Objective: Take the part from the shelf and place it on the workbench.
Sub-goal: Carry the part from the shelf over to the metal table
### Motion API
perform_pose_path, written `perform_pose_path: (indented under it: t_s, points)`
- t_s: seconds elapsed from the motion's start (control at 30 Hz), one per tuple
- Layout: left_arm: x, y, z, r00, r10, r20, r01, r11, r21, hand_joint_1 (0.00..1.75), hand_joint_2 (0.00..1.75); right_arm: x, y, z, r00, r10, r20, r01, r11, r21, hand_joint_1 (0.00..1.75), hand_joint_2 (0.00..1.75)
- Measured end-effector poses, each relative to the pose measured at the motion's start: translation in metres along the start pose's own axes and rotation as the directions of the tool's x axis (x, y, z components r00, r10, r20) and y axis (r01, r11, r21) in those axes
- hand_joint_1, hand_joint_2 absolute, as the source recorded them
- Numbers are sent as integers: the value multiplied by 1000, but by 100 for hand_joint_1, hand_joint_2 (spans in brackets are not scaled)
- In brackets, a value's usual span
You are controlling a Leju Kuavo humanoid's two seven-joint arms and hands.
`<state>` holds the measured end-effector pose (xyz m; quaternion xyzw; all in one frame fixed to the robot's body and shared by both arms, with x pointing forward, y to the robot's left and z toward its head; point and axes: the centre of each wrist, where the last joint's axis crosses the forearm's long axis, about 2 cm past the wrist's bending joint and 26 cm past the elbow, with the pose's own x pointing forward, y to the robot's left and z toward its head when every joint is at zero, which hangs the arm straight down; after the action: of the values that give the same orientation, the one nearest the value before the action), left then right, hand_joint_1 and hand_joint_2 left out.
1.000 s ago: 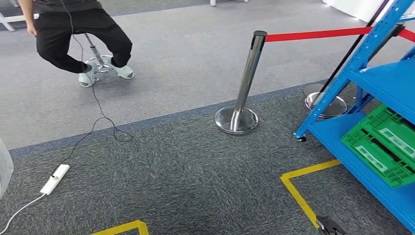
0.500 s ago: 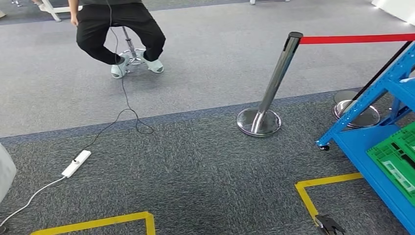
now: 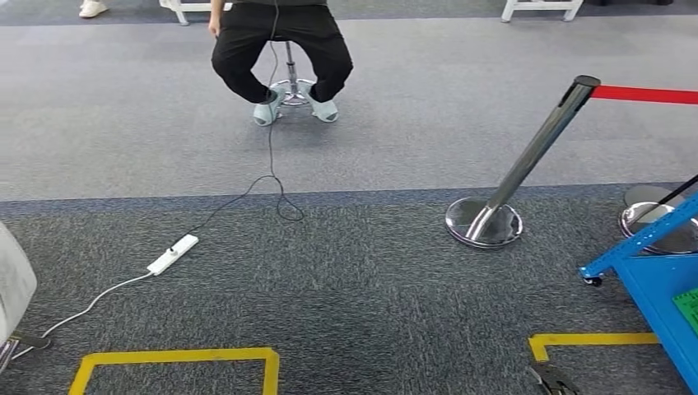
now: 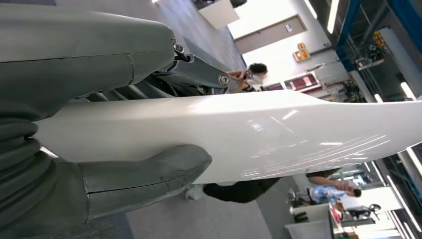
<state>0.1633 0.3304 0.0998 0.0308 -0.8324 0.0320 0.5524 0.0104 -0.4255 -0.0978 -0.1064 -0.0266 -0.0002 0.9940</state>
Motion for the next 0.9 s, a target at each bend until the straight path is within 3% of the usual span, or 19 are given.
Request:
perform_pose_path:
  t_s: [0.9]
  points:
    - [0, -1, 3, 1000, 3, 2, -3, 1000, -23, 175, 175, -2, -1, 0, 1000, 12, 10, -12, 1000, -13, 0, 0]
